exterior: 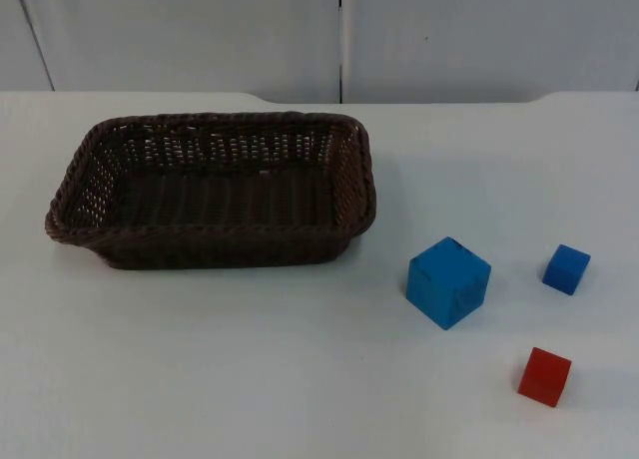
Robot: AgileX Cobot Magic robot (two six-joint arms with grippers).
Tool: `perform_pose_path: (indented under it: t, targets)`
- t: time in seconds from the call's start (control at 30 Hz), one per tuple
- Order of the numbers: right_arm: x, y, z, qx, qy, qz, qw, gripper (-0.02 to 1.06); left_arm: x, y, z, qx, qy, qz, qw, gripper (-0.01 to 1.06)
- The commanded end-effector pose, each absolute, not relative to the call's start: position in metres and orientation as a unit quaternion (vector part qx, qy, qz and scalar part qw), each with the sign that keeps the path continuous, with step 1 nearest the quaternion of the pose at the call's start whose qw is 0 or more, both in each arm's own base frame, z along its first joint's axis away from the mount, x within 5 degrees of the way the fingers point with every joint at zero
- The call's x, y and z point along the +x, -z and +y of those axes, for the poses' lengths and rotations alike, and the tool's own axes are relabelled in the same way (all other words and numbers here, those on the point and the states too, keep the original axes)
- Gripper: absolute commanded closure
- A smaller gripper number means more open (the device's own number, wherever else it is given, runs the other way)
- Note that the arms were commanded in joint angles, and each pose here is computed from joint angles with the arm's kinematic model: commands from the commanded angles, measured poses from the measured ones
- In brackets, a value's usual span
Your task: Pick up the basket with the left hand and place the largest block into the basket with the right hand.
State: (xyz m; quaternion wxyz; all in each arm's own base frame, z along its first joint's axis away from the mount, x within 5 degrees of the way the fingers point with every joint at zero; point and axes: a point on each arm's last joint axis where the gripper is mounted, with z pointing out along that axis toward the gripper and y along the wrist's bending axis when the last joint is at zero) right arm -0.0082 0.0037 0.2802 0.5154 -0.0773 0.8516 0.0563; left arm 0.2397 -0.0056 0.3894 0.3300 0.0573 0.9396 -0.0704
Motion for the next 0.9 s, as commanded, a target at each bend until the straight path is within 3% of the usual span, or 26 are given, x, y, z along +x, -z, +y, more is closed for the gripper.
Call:
perform_pose_path:
  t: [0.0,0.53,0.87]
  targets:
    - [-0.008,-0.280,0.004,-0.073,-0.054,0.850,0.518,-0.01,0.254,-0.389,-0.005,0.061,0.075,0.939,0.329,0.00]
    - [-0.008,-0.280,0.004,-0.073,-0.054,0.850,0.518,-0.01,0.357,-0.372,-0.004,0.083,0.101,0.945,0.299,0.00]
    - [-0.008,-0.280,0.004,-0.073,-0.054,0.850,0.518,-0.01,0.420,-0.340,-0.003,0.098,0.114,0.956,0.252,0.00]
